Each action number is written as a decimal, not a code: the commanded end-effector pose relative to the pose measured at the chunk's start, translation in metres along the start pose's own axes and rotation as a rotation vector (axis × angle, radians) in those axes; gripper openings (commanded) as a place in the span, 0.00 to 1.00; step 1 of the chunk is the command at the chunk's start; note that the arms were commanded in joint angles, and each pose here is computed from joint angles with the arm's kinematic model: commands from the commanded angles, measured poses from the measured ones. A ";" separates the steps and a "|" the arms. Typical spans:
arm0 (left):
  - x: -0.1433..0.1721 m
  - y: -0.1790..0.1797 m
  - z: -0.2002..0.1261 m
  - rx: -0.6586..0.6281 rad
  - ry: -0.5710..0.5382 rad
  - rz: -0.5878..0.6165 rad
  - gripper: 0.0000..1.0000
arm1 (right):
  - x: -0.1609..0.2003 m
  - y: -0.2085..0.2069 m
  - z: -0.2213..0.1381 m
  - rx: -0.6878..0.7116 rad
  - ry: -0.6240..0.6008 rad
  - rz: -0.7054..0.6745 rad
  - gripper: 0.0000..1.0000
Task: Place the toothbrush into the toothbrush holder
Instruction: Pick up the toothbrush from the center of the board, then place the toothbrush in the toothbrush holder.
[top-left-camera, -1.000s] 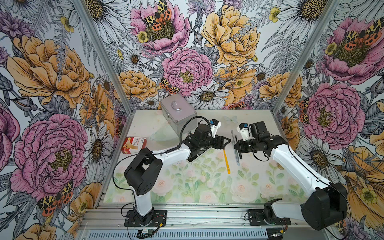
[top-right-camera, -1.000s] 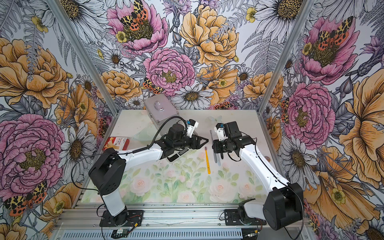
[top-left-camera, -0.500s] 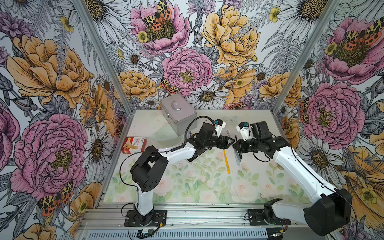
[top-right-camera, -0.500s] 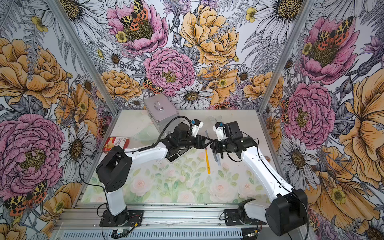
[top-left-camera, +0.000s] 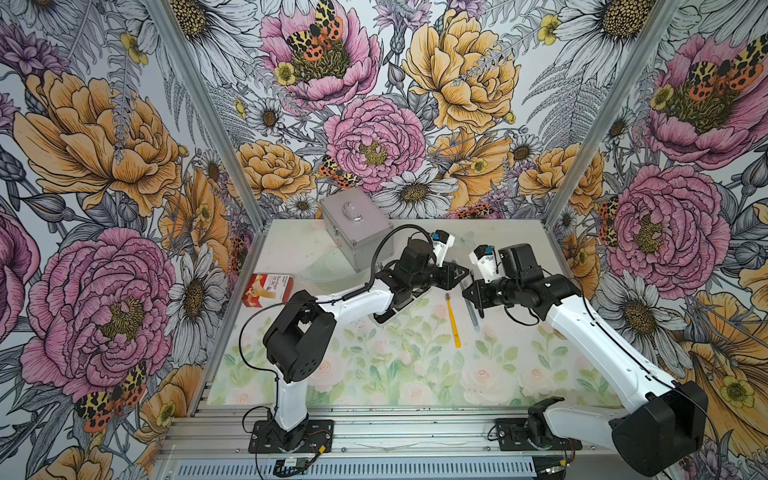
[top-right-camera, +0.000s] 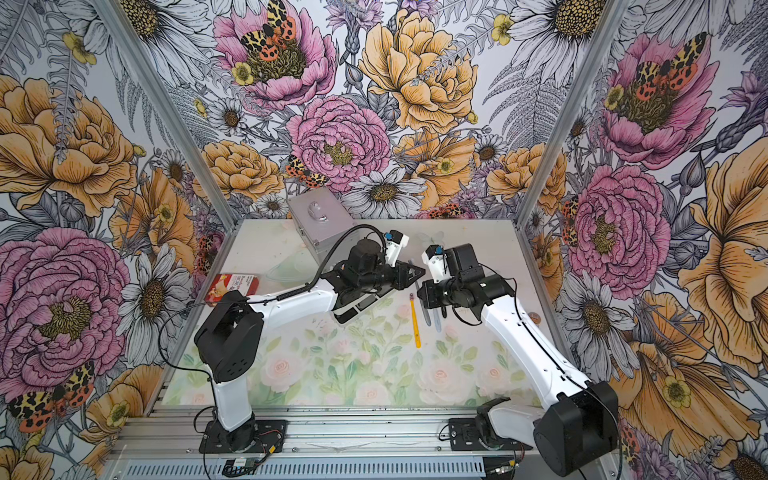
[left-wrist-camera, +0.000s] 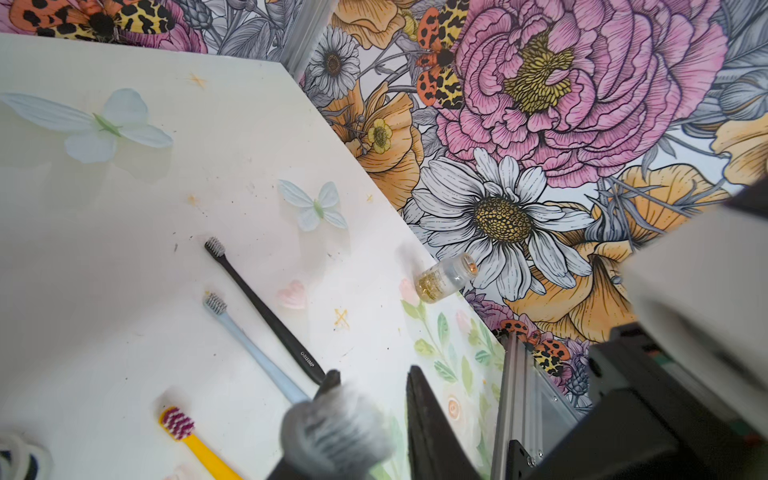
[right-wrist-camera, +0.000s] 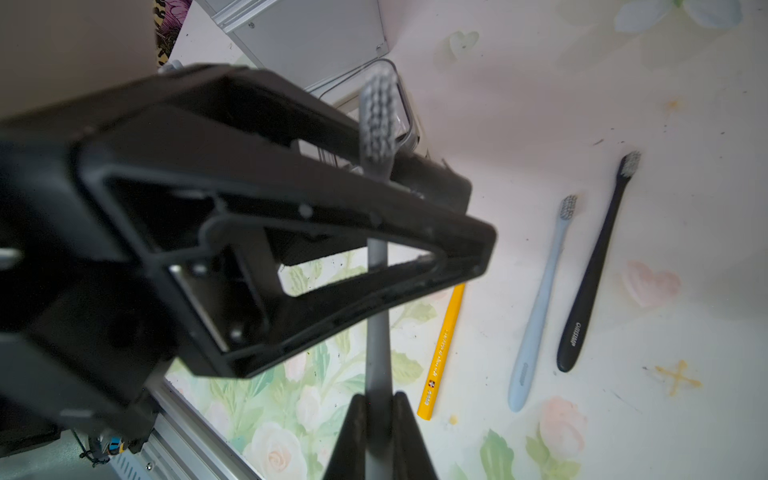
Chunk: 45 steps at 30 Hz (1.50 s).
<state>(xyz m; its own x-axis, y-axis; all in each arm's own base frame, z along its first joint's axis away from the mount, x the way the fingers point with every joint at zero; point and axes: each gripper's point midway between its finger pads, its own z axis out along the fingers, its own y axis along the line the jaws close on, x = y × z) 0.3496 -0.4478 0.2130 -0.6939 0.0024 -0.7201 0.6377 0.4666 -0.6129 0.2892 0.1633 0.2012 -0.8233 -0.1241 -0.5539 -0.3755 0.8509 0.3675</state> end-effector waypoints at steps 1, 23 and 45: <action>0.005 0.003 0.002 -0.018 0.016 0.014 0.14 | -0.015 0.007 -0.006 0.004 -0.046 -0.025 0.00; -0.033 -0.015 -0.068 -0.198 -0.083 0.240 0.00 | -0.019 0.002 -0.035 0.088 -0.150 -0.039 0.35; -0.093 0.034 -0.218 -0.773 -0.601 0.507 0.00 | 0.001 -0.008 -0.030 0.120 -0.127 -0.030 0.38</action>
<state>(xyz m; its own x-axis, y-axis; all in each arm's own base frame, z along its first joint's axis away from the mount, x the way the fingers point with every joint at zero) 0.3571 -0.2635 0.3160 -0.0749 0.0343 -0.9966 0.3825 0.9239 0.0030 0.2797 0.1412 0.2150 -0.7668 -0.0958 -0.6347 -0.3351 0.9031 0.2685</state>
